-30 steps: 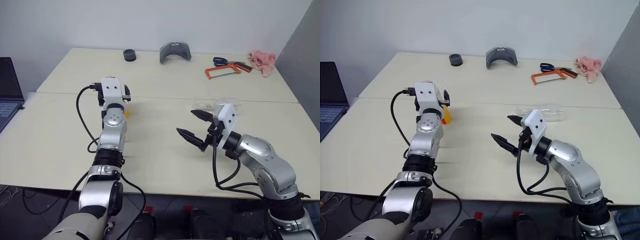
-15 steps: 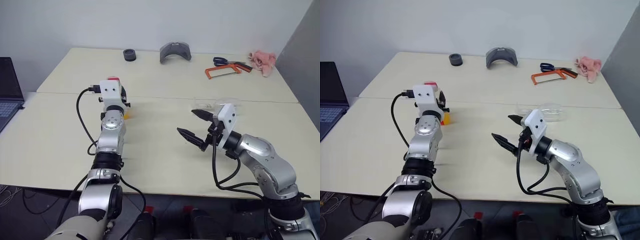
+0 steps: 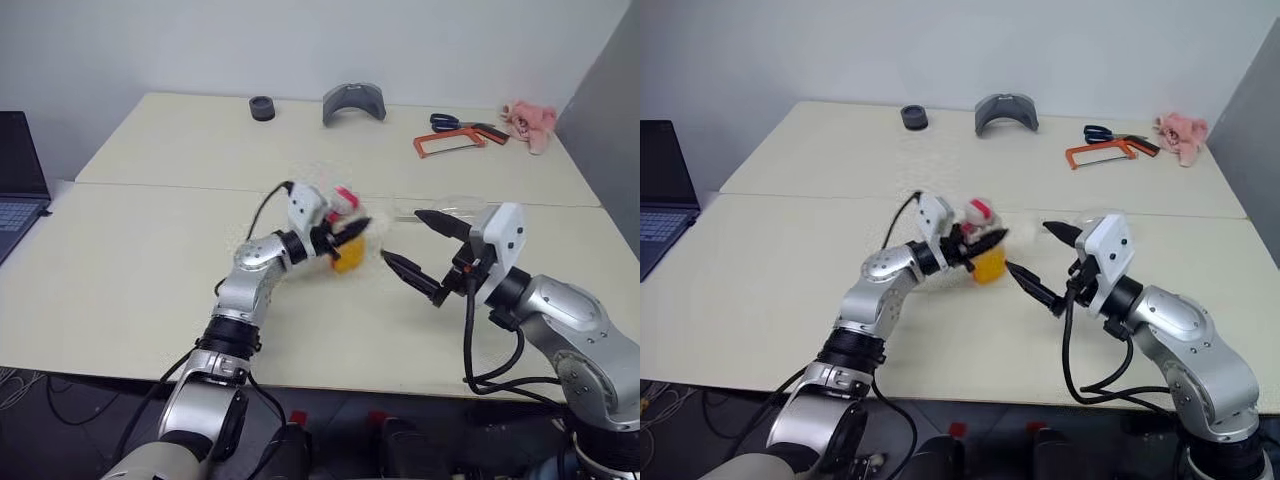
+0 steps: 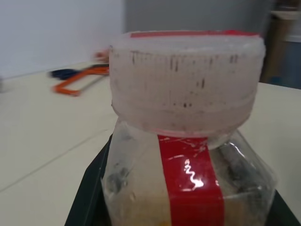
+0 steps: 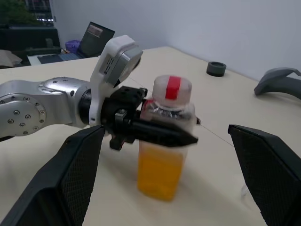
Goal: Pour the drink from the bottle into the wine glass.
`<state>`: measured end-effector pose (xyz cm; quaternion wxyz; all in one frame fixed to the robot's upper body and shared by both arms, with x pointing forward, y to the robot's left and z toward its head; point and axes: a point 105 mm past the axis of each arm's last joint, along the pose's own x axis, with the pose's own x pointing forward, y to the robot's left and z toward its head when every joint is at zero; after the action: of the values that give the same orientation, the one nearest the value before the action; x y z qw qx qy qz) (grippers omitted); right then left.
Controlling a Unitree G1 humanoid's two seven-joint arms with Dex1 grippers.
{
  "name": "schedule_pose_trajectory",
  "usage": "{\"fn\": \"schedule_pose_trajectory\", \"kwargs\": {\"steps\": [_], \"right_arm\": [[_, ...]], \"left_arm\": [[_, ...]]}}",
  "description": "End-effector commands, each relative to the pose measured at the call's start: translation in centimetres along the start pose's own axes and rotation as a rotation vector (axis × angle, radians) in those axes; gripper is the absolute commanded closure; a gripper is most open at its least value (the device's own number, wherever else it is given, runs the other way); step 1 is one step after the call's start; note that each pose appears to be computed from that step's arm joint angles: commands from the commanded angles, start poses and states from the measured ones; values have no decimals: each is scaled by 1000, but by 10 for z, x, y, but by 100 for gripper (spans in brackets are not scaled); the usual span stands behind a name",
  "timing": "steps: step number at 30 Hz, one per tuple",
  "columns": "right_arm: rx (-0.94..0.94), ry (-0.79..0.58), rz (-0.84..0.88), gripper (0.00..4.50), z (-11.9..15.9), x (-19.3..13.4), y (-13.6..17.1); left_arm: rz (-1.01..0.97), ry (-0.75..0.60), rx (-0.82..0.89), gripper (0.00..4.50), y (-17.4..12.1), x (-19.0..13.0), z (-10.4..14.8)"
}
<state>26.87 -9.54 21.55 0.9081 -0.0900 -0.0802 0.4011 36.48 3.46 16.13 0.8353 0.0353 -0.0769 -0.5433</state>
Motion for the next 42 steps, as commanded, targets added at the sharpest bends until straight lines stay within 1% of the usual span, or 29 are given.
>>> {"fn": "schedule_pose_trajectory", "kwargs": {"steps": [1,4,6,13,19,22,27,28,30,32,34,36,37,39,42], "right_arm": [[-18,-24,-11,0,13,10,6],[-14,-8,-39,0,11,19,4],[-14,1,-56,0,10,23,2],[-11,-2,-132,0,6,32,-9],[17,-6,-129,0,2,33,-8],[35,-28,-115,58,3,35,-6],[28,-26,-73,236,1,38,-3],[31,-28,-47,260,1,39,-1],[-7,-29,51,260,3,41,4],[-87,-29,210,260,5,41,8],[-176,6,405,260,5,39,9],[-253,56,534,260,5,38,3],[-268,72,579,260,7,40,-3],[-261,79,599,260,12,45,-15],[-215,123,623,260,7,43,-19]], "left_arm": [[-218,-56,89,276,-26,16,26],[-267,-44,150,276,-29,22,26],[-276,-49,159,276,-29,23,26],[-281,-52,162,276,-30,23,21],[-279,-43,153,276,-31,20,17],[-275,-35,140,276,-30,18,14],[-275,-29,135,276,-28,16,13],[-276,-29,134,276,-27,16,14],[-289,-28,126,276,-27,16,17],[-324,-20,106,276,-28,14,18],[-370,-2,109,276,-30,11,19],[-403,13,107,276,-30,8,20],[-417,20,107,276,-30,6,20],[-429,28,115,276,-30,5,20],[-403,19,122,276,-26,7,22]]}}
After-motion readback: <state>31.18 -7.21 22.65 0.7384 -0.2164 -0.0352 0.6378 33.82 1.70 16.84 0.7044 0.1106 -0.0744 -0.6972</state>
